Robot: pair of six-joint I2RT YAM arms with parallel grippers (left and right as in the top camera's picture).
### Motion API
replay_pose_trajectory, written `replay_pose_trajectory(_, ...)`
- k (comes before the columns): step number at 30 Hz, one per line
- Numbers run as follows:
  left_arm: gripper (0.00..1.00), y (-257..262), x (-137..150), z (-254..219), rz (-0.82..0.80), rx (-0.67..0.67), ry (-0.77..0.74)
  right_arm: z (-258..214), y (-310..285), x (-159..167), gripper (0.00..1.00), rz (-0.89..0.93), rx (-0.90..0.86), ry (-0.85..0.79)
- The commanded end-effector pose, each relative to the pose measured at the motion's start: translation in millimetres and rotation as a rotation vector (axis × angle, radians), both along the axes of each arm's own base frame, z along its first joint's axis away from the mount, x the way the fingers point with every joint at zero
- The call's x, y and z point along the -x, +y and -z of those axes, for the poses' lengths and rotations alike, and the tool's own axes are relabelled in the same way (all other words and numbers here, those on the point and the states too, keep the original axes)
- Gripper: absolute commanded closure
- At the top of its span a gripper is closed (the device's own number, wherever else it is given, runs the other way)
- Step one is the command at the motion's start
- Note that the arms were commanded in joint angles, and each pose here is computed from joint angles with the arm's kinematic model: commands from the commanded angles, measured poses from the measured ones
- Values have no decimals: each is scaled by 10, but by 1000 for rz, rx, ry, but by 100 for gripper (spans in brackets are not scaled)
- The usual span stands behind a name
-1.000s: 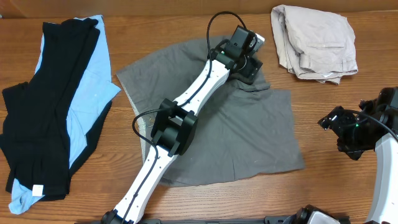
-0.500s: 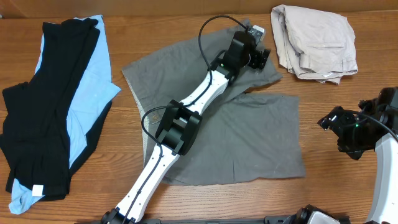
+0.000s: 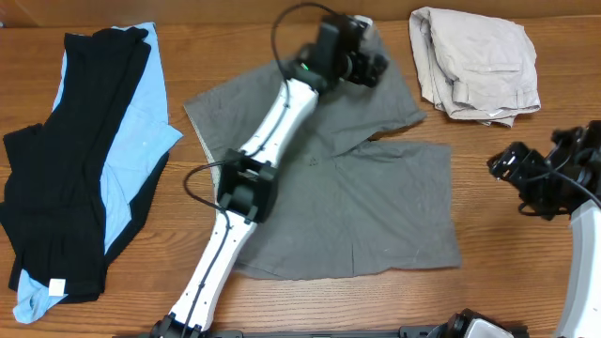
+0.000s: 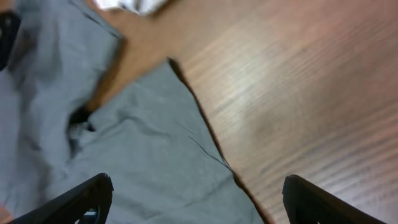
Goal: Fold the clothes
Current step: 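Release the shorts and retract the left gripper to the left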
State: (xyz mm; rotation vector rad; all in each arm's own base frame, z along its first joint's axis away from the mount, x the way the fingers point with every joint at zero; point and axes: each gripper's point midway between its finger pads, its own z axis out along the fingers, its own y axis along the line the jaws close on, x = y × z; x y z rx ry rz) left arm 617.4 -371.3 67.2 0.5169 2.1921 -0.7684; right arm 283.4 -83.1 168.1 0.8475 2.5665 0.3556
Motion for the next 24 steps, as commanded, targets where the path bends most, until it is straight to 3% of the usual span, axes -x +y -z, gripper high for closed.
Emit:
replay_pose_trajectory(1,0,419,97,-1594,15,110,-102,-503,25,-144,9,-84,57,-142)
replay_pose_trajectory(7,0,1437,574,-2032,-137,-64,70,-876,182,-95,8,-143,82,-195)
replay_pose_trajectory(14,0,2821,1007,-1534,-459,-409,374,-814,603,-75,8,-272,50,-161)
replay_pose_trajectory(24,0,3800,1007,-667,-565,-437,644,-789,1027,-154,8,-417,38,-169)
